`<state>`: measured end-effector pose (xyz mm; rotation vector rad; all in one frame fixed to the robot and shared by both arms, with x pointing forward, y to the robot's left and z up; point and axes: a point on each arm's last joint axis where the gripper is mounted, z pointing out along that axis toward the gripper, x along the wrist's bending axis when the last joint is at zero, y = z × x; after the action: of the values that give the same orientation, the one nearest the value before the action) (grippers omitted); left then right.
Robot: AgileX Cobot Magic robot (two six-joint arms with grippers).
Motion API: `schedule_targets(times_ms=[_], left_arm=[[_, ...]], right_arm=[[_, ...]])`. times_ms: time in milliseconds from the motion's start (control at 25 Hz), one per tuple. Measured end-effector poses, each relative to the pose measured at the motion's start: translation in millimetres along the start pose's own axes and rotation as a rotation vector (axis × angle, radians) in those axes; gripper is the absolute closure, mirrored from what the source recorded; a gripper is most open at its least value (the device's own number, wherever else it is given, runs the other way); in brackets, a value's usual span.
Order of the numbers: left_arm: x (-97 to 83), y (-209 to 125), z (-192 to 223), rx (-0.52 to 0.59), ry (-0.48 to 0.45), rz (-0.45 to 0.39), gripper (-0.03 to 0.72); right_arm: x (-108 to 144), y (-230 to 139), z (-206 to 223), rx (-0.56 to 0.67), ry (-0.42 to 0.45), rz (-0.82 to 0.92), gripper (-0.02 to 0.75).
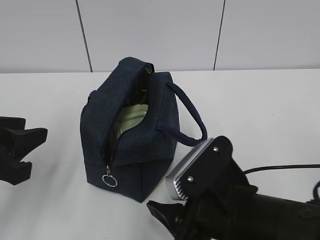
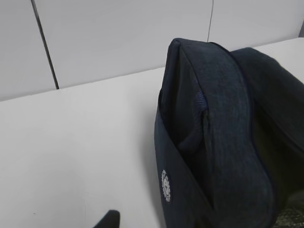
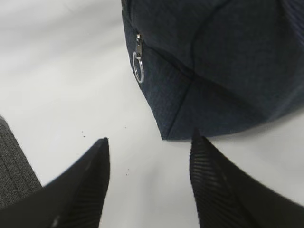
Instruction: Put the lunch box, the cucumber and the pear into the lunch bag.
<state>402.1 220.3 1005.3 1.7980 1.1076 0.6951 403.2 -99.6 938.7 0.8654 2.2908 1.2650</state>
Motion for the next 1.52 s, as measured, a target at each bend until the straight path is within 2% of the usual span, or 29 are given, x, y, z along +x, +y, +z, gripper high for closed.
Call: schedule_targets(times_ms=[320,520,760,1080,1520], left_arm=[[-0.1,-1,0,0.006,0.002,-0.078,0.406],[-0.5,0,0,0.002,0.001,-0.096,0.411],[-0.1,1,-1,-0.012,0.004,-0.118,0.412],[0.0,1,-1,-0.012,0.005,-0.136,0.412],[0.1,1,-1,-0.012,0.006,-0.141,0.412]], right_arm=[[8,31,38,-0.036,0.041,-0.018,0.313],[13,24,61,0.032,0.073,-0.036,0.323],[15,15,78,0.073,0.082,-0.046,0.372],[17,18,94,0.071,0.083,-0.049,0.379],[16,10,98,0.132,0.071,-0.030,0.379]])
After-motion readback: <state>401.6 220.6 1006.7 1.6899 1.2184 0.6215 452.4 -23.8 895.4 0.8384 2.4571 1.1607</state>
